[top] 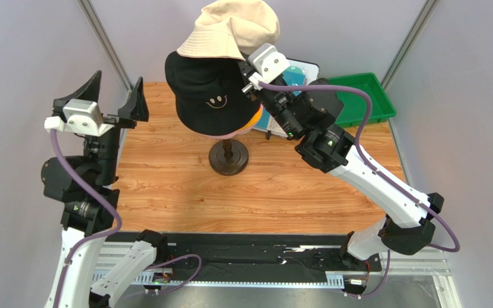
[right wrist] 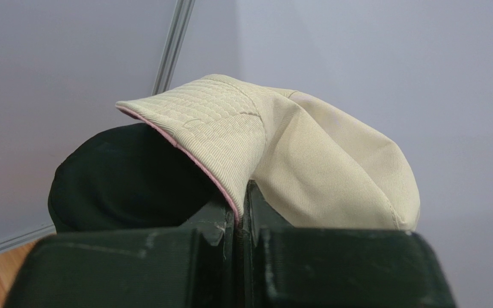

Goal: Stack the hats
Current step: Stack the hat on the hat.

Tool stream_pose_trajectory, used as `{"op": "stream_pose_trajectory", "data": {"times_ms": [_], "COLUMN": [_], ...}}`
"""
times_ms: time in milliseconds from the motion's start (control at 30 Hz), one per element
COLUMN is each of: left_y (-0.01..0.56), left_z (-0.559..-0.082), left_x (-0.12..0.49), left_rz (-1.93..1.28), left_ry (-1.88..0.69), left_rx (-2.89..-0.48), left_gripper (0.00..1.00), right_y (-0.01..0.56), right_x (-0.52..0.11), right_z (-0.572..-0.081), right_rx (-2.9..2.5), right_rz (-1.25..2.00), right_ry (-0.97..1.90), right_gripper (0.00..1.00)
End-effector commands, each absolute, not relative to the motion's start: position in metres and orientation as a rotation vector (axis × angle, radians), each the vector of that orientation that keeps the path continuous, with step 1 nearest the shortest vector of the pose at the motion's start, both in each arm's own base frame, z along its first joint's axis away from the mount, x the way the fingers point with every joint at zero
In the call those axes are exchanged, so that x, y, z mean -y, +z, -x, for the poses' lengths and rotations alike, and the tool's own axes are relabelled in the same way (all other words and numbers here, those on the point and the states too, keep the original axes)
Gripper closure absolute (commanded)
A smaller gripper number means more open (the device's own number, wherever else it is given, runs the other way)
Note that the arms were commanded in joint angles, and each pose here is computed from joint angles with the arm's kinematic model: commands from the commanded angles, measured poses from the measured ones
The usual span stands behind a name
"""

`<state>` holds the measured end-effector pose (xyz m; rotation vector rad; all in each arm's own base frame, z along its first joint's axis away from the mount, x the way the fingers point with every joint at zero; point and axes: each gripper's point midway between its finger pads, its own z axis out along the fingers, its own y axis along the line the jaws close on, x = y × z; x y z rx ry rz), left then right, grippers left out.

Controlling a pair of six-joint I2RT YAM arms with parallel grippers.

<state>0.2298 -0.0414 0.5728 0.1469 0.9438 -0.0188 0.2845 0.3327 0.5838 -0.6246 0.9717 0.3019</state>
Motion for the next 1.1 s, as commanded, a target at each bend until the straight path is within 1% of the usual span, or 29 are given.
{"op": "stream_pose_trajectory", "data": {"times_ms": [0, 100, 233, 367, 500, 767, 833, 867, 933, 1000, 1067], "left_y": [0.516, 0.510, 0.502, 0.498, 0.494, 0.481, 0.481, 0.481, 0.481, 0.479, 0.478], "left_z": [-0.248, -0.248, -0.261, -0.260, -0.262, -0.279, -0.282, -0.282, -0.281, -0.277, -0.270], "left_x": [0.099, 0.121, 0.131, 0.141, 0.142, 0.148, 0.148, 0.147, 0.146, 0.145, 0.145], "left_rz": [-0.237, -0.269, -0.251, -0.279, -0.263, -0.265, -0.256, -0.253, -0.247, -0.247, -0.258], "left_ry": [-0.381, -0.527, -0.587, -0.643, -0.658, -0.664, -0.662, -0.661, -0.661, -0.663, -0.670], "left_rx": [-1.215, -1.245, -1.284, -1.282, -1.293, -1.324, -1.325, -1.324, -1.320, -1.321, -1.315], "left_gripper": [0.14, 0.14, 0.15, 0.15, 0.15, 0.14, 0.14, 0.14, 0.14, 0.14, 0.13], "right_y": [0.609, 0.609, 0.613, 0.619, 0.627, 0.612, 0.614, 0.601, 0.602, 0.588, 0.587], "right_x": [-0.340, -0.346, -0.351, -0.360, -0.367, -0.382, -0.375, -0.381, -0.372, -0.373, -0.365], "right_z": [-0.277, -0.282, -0.285, -0.288, -0.281, -0.258, -0.252, -0.250, -0.248, -0.250, -0.252], "right_rx": [-0.909, -0.912, -0.900, -0.874, -0.839, -0.800, -0.778, -0.785, -0.789, -0.813, -0.823], "right_rz": [0.625, 0.634, 0.643, 0.673, 0.688, 0.764, 0.756, 0.781, 0.761, 0.780, 0.755], "right_ry": [0.255, 0.221, 0.186, 0.151, 0.132, 0.105, 0.090, 0.082, 0.067, 0.054, 0.031], "right_gripper": [1.00, 1.00, 1.00, 1.00, 1.00, 1.00, 1.00, 1.00, 1.00, 1.00, 1.00]}}
